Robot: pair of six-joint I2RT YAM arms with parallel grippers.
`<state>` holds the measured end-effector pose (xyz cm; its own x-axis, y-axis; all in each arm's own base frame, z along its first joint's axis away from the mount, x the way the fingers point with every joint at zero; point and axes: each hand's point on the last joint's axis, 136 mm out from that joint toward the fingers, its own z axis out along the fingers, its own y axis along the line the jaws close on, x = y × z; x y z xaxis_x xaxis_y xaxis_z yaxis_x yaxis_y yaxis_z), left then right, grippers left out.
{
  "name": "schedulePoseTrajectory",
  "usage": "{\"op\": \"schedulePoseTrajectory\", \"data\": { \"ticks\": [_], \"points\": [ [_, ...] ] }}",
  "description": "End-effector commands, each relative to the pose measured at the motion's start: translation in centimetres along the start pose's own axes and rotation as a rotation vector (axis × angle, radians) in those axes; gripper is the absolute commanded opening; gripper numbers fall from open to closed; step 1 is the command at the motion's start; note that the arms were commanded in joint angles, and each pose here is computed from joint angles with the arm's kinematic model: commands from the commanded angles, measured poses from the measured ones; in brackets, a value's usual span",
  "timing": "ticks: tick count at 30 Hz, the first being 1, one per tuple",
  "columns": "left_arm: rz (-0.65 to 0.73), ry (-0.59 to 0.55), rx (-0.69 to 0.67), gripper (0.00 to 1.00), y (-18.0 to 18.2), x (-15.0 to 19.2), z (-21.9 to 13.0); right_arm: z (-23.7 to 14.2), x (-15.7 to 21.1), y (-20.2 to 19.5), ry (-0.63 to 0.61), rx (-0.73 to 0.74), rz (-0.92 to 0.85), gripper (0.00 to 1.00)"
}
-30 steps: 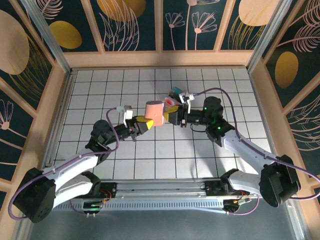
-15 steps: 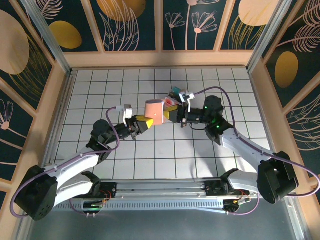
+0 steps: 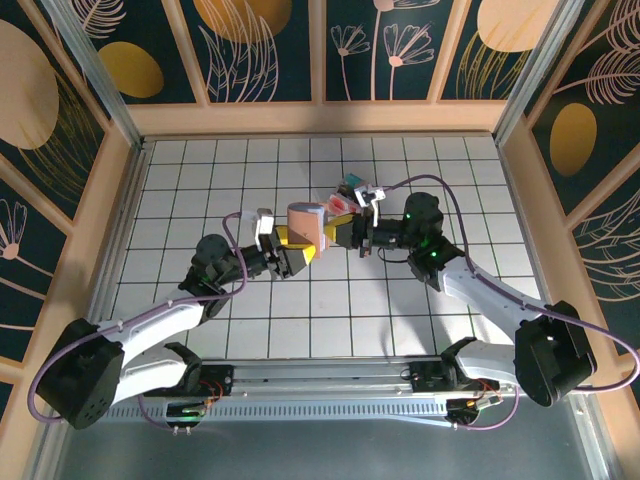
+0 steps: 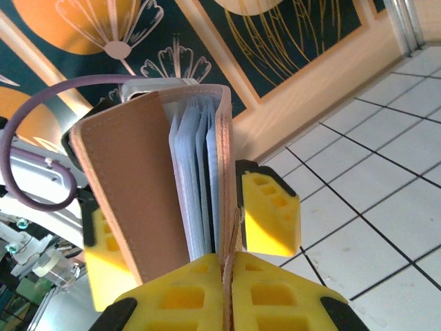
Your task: Take the credit cards out of the card holder
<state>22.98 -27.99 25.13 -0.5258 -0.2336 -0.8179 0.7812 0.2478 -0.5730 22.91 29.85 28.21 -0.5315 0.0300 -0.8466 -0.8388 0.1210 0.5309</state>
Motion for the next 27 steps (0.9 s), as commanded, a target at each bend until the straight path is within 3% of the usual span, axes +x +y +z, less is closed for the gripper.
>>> {"op": "schedulePoseTrajectory", "data": {
  "ticks": [1, 3, 13, 27],
  "points": [
    [0.016, -0.003, 0.0, 0.88, -0.3, -0.9, 0.6, -0.1, -1.1, -0.2, -0.025, 0.046, -0.035, 0.0],
    [0.017, 0.004, -0.012, 0.99, 0.0, -0.8, 0.6, -0.2, -1.4, -0.9, -0.033, 0.094, -0.025, 0.0],
    [0.019, -0.022, -0.185, 0.99, 3.0, -1.2, 0.3, -0.8, -1.8, -3.0, -0.032, 0.286, 0.012, 0.0],
    [-0.005, -0.037, -0.209, 0.99, 4.2, -1.9, 1.5, -0.4, -1.9, -5.3, 0.055, 0.577, 0.068, 0.0]
  ]
}}
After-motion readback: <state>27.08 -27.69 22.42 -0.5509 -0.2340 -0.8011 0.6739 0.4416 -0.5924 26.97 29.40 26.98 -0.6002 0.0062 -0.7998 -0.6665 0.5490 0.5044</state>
